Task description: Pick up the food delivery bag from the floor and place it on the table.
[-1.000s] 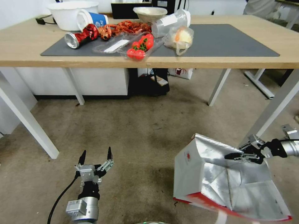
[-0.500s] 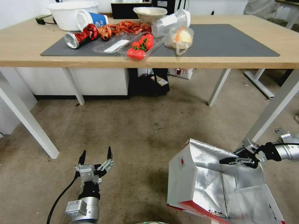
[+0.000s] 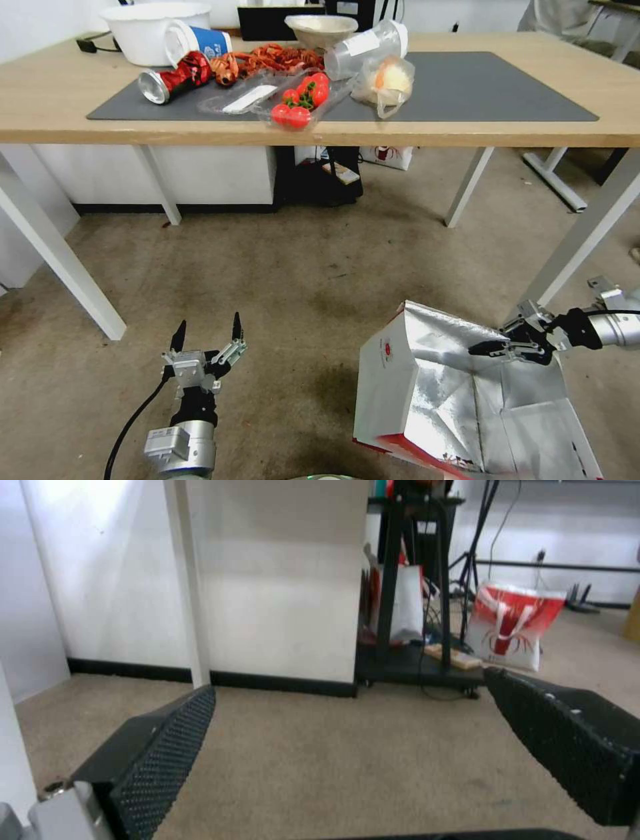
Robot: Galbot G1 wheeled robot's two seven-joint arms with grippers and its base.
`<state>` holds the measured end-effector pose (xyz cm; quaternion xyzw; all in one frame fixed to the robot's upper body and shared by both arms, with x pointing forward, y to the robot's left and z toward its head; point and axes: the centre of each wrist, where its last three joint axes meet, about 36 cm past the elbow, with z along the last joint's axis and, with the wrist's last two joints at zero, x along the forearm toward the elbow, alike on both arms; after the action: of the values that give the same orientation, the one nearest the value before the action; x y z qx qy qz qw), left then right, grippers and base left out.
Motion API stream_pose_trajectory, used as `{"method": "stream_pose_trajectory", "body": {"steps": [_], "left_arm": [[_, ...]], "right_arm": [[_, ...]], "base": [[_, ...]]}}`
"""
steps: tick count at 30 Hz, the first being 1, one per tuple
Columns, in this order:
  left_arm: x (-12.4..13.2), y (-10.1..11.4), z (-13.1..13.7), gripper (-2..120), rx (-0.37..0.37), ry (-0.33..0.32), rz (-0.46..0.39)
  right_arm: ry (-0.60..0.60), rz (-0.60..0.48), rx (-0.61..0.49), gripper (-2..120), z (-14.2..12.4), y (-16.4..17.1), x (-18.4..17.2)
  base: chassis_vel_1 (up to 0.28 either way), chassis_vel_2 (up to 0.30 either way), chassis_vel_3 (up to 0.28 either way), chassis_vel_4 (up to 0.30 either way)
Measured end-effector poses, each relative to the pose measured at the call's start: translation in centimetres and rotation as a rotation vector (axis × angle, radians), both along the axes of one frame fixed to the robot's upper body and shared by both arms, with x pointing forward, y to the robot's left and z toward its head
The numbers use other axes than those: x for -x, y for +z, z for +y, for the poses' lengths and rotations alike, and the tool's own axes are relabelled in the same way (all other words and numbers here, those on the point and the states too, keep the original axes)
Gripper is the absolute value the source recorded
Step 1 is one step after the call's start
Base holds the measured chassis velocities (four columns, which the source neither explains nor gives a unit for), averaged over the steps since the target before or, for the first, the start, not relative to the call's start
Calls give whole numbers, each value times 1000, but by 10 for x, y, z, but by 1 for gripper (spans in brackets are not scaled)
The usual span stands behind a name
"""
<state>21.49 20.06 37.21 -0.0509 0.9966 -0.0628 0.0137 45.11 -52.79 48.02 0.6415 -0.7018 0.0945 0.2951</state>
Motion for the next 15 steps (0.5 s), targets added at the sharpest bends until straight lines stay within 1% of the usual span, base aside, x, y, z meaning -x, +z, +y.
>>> {"method": "stream_pose_trajectory", "body": {"steps": [2, 4, 6, 15], "left_arm": [[0, 0, 1, 100, 16, -1, -5], [0, 0, 1, 100, 17, 0, -5], [0, 2, 0, 100, 41, 1, -8], [-3, 2, -1, 100, 46, -4, -6]], "right_arm": [[0, 3, -2, 0, 0, -2, 1], [0, 3, -2, 0, 0, -2, 1], [1, 7, -2, 0, 1, -4, 4], [4, 11, 0, 0, 2, -4, 8]], "base": [[0, 0, 0, 0], [0, 0, 0, 0], [0, 0, 0, 0], [0, 0, 0, 0]]}}
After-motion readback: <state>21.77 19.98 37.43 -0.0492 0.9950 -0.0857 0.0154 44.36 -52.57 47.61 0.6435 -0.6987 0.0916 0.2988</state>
